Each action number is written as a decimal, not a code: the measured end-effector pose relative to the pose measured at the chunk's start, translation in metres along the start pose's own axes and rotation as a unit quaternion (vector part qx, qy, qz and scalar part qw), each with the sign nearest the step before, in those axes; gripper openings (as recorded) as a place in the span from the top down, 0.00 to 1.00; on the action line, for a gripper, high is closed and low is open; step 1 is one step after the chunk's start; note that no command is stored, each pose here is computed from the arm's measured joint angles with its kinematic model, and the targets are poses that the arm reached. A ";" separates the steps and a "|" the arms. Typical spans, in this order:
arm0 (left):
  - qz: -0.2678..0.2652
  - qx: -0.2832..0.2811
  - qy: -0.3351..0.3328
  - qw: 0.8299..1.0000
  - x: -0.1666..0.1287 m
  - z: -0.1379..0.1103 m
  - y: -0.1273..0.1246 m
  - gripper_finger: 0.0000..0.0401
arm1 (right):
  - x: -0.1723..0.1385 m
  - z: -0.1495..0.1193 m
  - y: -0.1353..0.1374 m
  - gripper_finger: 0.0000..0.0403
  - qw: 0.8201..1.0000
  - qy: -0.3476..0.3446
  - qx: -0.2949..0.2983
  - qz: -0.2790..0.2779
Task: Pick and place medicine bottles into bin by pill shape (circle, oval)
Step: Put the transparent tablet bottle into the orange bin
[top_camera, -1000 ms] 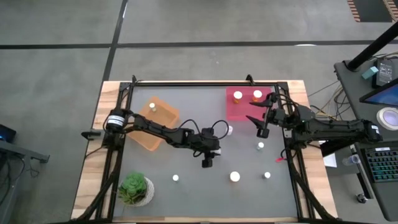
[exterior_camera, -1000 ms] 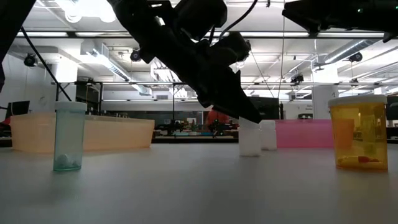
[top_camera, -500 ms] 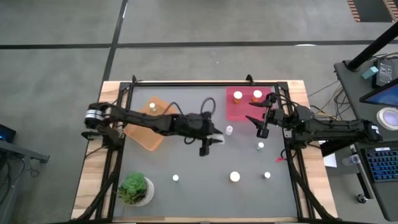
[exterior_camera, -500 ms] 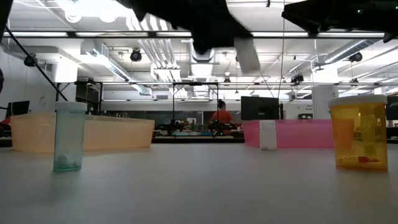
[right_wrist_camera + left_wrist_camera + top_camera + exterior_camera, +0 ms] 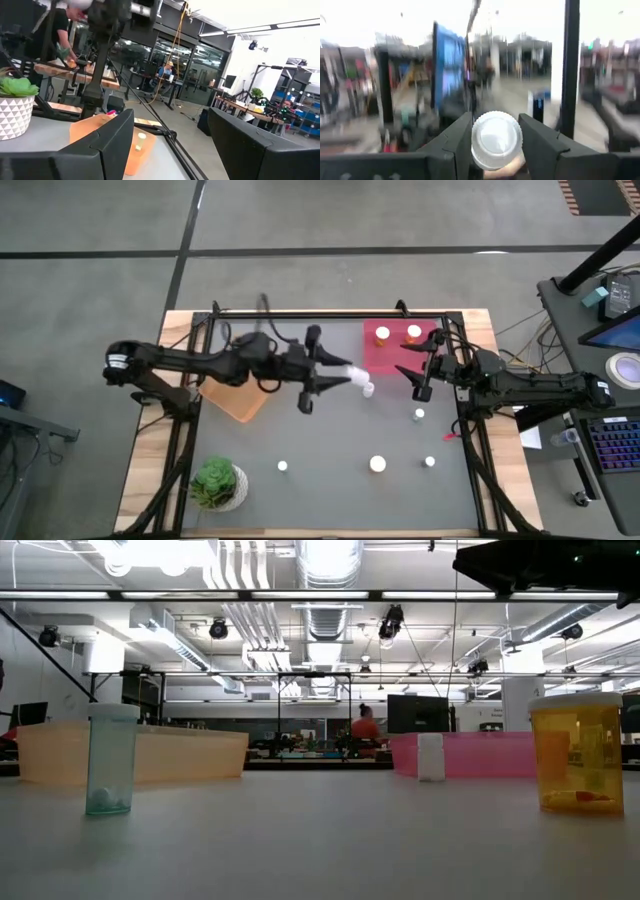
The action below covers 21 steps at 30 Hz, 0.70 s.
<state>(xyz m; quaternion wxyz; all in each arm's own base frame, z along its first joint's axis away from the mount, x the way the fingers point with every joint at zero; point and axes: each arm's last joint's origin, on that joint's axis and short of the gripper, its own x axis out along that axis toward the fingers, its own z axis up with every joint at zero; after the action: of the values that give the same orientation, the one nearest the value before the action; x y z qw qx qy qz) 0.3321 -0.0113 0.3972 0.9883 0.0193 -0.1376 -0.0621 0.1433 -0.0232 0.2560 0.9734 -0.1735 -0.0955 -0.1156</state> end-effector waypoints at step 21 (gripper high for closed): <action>-0.382 0.097 -0.132 0.909 -0.016 0.028 -0.020 0.69 | 0.000 0.000 0.000 0.39 1.000 0.000 -0.005 -0.004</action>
<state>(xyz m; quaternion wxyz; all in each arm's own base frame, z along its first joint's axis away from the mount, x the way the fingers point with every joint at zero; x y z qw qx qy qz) 0.3063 -0.0299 0.4186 0.8549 0.1583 -0.2543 -0.4236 0.1432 -0.0234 0.2565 0.9720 -0.1781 -0.0953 -0.1204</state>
